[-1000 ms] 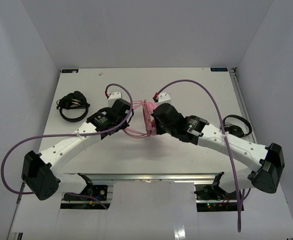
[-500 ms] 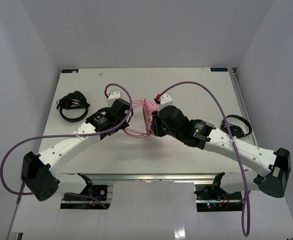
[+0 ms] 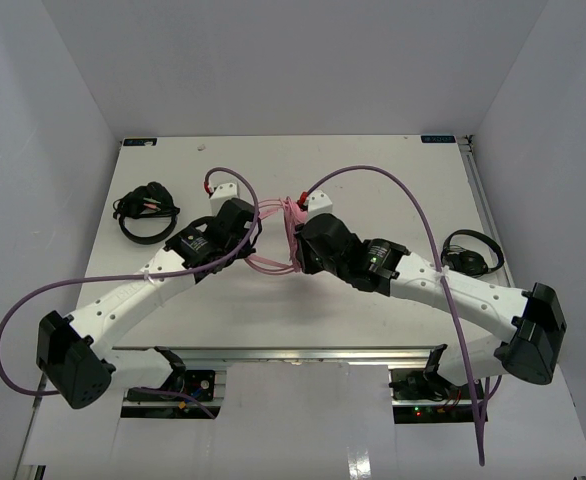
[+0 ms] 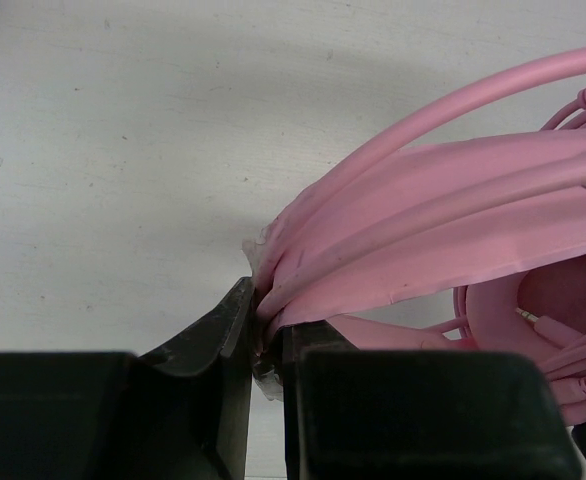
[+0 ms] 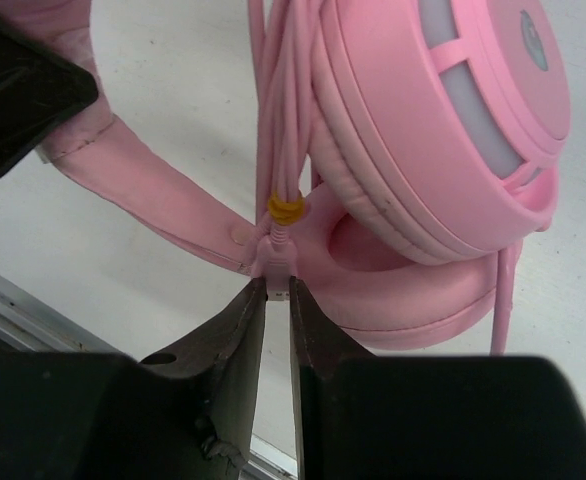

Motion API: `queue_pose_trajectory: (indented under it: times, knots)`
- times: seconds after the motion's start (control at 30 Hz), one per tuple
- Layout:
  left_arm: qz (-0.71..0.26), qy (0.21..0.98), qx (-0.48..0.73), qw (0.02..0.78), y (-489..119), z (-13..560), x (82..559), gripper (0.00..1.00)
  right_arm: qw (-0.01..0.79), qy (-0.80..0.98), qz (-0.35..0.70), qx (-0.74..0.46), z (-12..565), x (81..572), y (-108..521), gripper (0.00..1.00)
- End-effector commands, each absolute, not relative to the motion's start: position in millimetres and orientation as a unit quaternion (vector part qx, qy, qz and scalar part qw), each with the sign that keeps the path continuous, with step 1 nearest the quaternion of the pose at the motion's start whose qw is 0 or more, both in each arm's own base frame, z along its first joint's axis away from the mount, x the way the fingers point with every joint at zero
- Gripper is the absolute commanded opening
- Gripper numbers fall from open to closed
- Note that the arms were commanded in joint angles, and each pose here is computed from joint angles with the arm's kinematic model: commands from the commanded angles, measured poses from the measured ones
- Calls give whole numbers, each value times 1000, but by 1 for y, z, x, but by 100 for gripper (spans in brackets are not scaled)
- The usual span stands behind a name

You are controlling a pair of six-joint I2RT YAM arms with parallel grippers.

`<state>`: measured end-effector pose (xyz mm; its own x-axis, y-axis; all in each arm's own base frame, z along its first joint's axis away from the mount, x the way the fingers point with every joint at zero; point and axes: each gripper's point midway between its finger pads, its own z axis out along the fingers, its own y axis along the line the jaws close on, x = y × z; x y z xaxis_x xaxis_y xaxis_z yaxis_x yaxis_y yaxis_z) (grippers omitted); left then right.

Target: Wrap the headphones

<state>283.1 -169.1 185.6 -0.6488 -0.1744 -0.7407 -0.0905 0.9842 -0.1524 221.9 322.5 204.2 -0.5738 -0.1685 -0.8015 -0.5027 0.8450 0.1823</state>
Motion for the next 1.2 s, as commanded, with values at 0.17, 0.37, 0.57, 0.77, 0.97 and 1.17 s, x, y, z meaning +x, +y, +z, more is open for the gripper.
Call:
queue_pose_trajectory:
  times: [0.17, 0.37, 0.57, 0.77, 0.97, 1.17]
  knots:
    - [-151, 869, -105, 460, -186, 236, 288, 0, 450, 861, 164, -171, 202, 239, 318, 20]
    - [-149, 869, -104, 461, -185, 234, 287, 0, 455, 858, 164, -173, 207, 242, 321, 19]
    - [-129, 871, -107, 462, -183, 229, 293, 0, 455, 856, 175, -174, 211, 235, 315, 20]
    - [-121, 872, -107, 462, -183, 227, 297, 0, 455, 856, 173, -171, 218, 225, 295, 21]
    - [-112, 875, -107, 458, -183, 222, 303, 0, 452, 858, 172, -175, 224, 217, 282, 21]
    - [-103, 881, -109, 449, -180, 209, 311, 0, 455, 851, 191, -178, 232, 206, 271, 23]
